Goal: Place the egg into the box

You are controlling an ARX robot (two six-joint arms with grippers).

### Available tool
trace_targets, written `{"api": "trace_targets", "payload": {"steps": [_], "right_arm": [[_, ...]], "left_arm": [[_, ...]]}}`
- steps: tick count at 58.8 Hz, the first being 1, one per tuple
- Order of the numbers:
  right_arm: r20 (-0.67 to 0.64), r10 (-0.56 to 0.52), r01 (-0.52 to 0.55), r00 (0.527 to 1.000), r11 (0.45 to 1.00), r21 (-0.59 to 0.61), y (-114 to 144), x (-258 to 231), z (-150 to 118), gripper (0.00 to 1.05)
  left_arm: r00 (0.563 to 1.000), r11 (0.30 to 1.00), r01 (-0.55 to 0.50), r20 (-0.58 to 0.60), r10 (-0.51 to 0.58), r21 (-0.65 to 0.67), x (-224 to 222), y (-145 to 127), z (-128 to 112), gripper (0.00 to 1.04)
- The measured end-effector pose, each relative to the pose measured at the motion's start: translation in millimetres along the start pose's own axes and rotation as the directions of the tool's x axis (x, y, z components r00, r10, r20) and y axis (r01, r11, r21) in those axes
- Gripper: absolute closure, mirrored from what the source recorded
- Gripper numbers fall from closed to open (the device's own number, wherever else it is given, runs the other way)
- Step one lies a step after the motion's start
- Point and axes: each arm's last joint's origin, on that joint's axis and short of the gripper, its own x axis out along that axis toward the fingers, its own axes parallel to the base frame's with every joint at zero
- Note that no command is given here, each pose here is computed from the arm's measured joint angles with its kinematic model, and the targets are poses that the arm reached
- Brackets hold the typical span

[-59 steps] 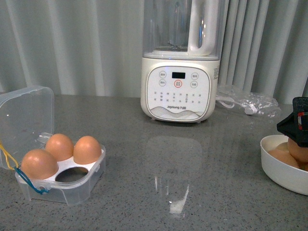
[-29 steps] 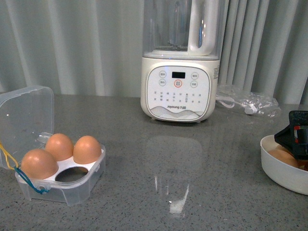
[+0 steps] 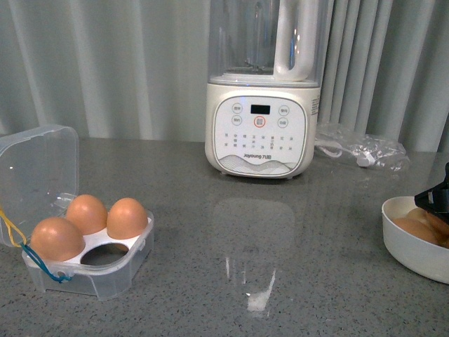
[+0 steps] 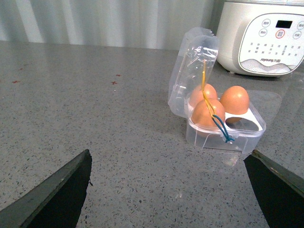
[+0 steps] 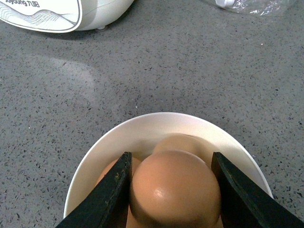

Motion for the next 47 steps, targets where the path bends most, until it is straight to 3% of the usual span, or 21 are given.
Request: {"api": "trace_targets", "payload": {"steps": [17,27,35,47], "right_arm": [[0.055,0.017,-0.016,0.998,1.0,-0.017,5.6,-17.9,14.3,0.61],[0.177,0.09,-0.081,0.98,0.995,-0.058,20.7,-34.5,49.8,0.61],[0.22,0.249,-0.226,0.943,0.966,-0.125,53.5,-23.0,80.7,0.61],[0.107,0.479,-0.455,0.871,0.87,-0.19,117.4,12.9,81.0,0.61]], "left_arm": [[1.0,1.0,0.0,0.0,0.0,0.0,0.0,0.0,0.0,0.07],[1.0,1.0,0.0,0.0,0.0,0.0,0.0,0.0,0.0,0.07],[1.0,1.0,0.0,0.0,0.0,0.0,0.0,0.0,0.0,0.07],[1.0,1.0,0.0,0.0,0.0,0.0,0.0,0.0,0.0,0.07]]}}
